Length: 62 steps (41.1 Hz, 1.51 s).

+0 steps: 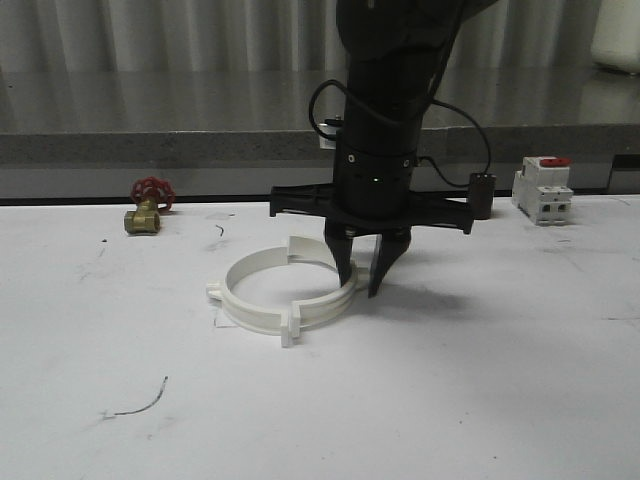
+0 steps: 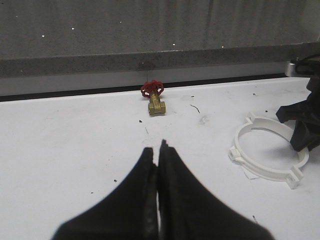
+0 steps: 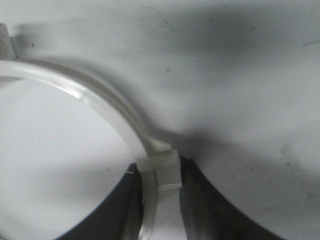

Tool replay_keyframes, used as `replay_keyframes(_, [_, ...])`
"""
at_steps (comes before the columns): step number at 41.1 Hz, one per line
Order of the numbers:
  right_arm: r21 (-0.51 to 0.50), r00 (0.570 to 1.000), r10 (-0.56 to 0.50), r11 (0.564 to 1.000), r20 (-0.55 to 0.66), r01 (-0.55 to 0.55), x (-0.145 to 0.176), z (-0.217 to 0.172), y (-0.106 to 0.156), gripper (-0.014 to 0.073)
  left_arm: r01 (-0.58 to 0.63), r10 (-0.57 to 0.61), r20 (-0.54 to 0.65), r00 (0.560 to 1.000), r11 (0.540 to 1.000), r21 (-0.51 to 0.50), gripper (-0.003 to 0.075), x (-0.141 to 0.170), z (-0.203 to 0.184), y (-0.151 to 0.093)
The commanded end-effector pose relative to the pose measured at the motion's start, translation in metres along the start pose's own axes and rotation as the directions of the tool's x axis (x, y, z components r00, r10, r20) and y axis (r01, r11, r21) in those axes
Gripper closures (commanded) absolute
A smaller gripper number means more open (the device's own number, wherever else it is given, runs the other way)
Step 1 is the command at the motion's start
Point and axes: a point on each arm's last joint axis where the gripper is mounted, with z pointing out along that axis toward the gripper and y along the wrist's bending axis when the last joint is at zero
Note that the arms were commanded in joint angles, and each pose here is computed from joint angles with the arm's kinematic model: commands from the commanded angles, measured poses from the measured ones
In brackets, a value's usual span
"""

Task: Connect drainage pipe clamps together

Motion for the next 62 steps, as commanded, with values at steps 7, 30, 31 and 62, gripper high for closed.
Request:
replay_keyframes(7, [-0.065, 0.997, 0.003, 0.998, 0.078, 0.002, -0.0101, -0.0288, 0.0072, 0.0550, -0.002, 0.000, 0.107, 0.994, 1.000, 0.013, 0.0741, -0.0164, -0.0027, -0.0013])
replay_keyframes(30, [-0.012, 0.999, -0.008, 1.000, 0.035, 0.008, -0.0063, -0.0242, 0.0028, 0.0550, -0.002, 0.000, 0.107, 0.994, 1.000, 0.013, 0.0741, -0.0164, -0.0027, -0.0013])
replay_keyframes(31, [-0.012, 0.999, -0.008, 1.000, 0.035, 0.008, -0.0063, -0.0242, 0.0028, 0.0550, -0.002, 0.000, 0.107, 0.994, 1.000, 0.013, 0.0741, -0.0164, -0.0027, -0.0013])
replay_keyframes(62, [0.013, 1.000, -0.009, 1.000, 0.005, 0.009, -0.0037, -0.0242, 0.0005, 0.0550, -0.002, 0.000, 0.107, 0.994, 1.000, 0.013, 0.0741, -0.0164, -0.0027, -0.0013])
